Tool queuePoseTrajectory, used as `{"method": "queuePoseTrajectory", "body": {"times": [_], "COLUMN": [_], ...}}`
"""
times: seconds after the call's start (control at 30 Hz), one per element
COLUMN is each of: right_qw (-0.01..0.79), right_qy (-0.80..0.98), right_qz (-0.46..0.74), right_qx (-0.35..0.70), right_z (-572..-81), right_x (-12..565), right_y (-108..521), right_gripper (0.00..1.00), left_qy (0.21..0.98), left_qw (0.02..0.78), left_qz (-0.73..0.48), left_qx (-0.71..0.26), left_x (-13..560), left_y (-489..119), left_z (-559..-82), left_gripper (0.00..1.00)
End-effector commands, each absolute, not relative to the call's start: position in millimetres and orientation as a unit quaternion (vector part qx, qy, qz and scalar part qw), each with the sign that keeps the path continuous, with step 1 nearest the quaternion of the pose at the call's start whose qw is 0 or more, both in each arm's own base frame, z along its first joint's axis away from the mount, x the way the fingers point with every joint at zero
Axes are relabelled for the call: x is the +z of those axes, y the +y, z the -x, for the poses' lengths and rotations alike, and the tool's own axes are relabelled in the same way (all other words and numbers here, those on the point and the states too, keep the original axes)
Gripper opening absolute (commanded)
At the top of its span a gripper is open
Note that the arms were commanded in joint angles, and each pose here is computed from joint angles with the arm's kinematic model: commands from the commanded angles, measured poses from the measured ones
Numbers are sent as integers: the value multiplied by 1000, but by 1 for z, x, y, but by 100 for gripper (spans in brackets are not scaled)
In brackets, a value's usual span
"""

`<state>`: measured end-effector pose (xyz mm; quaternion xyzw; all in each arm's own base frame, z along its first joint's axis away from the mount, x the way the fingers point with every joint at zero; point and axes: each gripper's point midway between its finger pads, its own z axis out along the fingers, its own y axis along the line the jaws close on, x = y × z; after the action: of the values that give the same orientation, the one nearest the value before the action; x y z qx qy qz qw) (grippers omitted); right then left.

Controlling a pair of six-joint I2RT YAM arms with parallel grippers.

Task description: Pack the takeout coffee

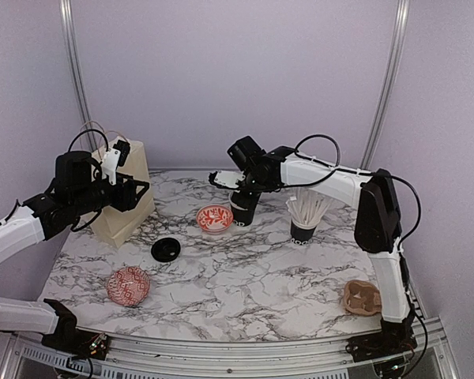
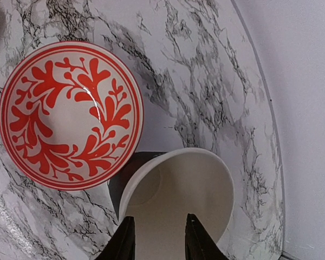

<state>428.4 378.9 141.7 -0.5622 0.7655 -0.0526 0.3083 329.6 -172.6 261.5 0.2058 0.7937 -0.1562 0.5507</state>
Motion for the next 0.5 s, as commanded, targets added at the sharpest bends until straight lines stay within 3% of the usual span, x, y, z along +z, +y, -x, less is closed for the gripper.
{"method": "queuePoseTrajectory", "body": {"times": [0.0, 0.17, 0.47], "right_qw": [304, 303, 344], "right_qy": [773, 778, 766], "right_qz": [555, 549, 542], "right_qx": [-41, -40, -26], "right_z": [-429, -429, -423], "right_x": [141, 140, 188], "right_y": [383, 383, 384], "right_gripper": [28, 26, 26], "left_qy": [784, 784, 784], "left_qw": [562, 563, 562], "left_qz": [-208, -207, -208], "left_qx": [-164, -162, -162], "left_x": [269, 270, 269], "left_y": [-176, -175, -176], "left_z": [-329, -330, -329], "left_gripper": [61, 61, 61]}}
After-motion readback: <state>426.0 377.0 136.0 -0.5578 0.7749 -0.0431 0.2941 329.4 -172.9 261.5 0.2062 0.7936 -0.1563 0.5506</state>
